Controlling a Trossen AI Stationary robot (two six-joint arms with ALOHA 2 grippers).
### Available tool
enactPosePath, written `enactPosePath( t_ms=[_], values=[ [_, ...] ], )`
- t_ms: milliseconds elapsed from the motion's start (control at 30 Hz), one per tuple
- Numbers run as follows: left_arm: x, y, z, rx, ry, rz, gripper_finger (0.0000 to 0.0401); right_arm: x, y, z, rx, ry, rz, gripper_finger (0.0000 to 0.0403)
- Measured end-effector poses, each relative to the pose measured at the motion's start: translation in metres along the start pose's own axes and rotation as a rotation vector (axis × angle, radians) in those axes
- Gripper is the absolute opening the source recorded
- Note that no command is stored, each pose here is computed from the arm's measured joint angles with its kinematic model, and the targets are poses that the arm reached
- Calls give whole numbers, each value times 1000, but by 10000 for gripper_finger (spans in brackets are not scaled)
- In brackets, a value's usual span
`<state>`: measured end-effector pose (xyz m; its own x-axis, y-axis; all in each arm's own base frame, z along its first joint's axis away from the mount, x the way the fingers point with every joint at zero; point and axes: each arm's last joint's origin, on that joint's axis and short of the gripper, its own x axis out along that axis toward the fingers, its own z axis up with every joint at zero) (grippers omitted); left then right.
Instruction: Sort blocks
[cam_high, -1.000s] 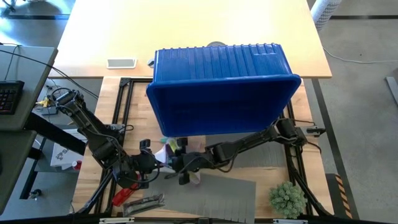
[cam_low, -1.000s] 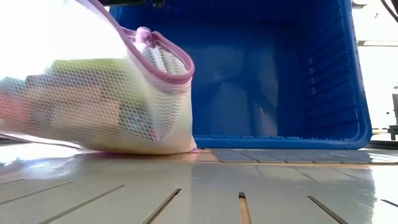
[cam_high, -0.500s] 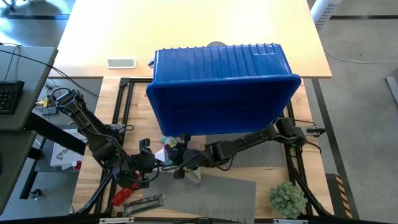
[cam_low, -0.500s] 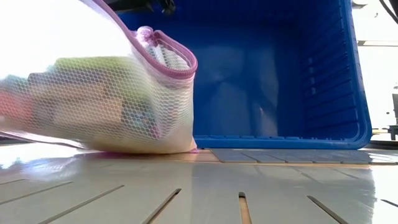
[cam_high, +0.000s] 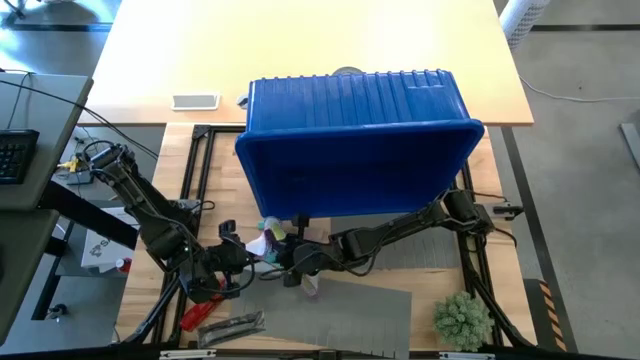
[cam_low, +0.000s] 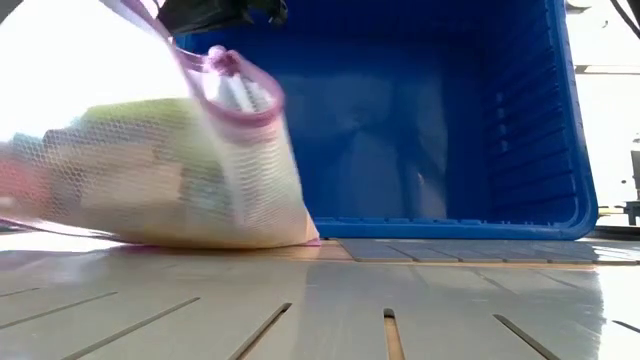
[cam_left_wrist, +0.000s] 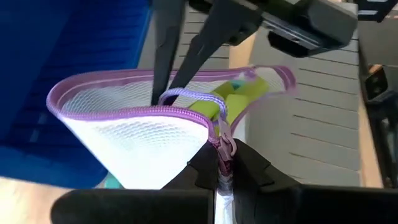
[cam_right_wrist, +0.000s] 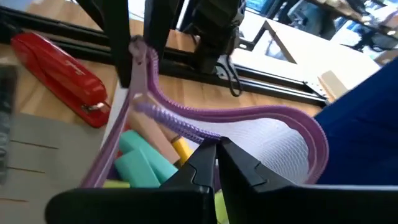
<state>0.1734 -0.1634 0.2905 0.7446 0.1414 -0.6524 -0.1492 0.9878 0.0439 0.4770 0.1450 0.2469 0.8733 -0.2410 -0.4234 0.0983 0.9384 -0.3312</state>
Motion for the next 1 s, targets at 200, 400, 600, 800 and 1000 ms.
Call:
enactPosePath(
  t_ms=[200, 400, 600, 800, 1000],
  values=[
    [-3, 5, -2, -7, 4, 28, 0, -7, 12, 1, -54, -4, -18, 0],
    [-10, 11, 0, -62, -15, 23, 0, -17, 24, 0, -85, 12, -95, 0],
    [-17, 16, 0, -92, -34, 27, 0, -40, 38, 3, -139, 38, -173, 0],
    [-26, 20, -5, -123, -42, 47, 0, -68, 29, 8, -210, 109, -272, 0],
    [-31, 20, -8, -147, -70, 50, 0, -78, 19, 2, -126, 204, -168, 0]
  ],
)
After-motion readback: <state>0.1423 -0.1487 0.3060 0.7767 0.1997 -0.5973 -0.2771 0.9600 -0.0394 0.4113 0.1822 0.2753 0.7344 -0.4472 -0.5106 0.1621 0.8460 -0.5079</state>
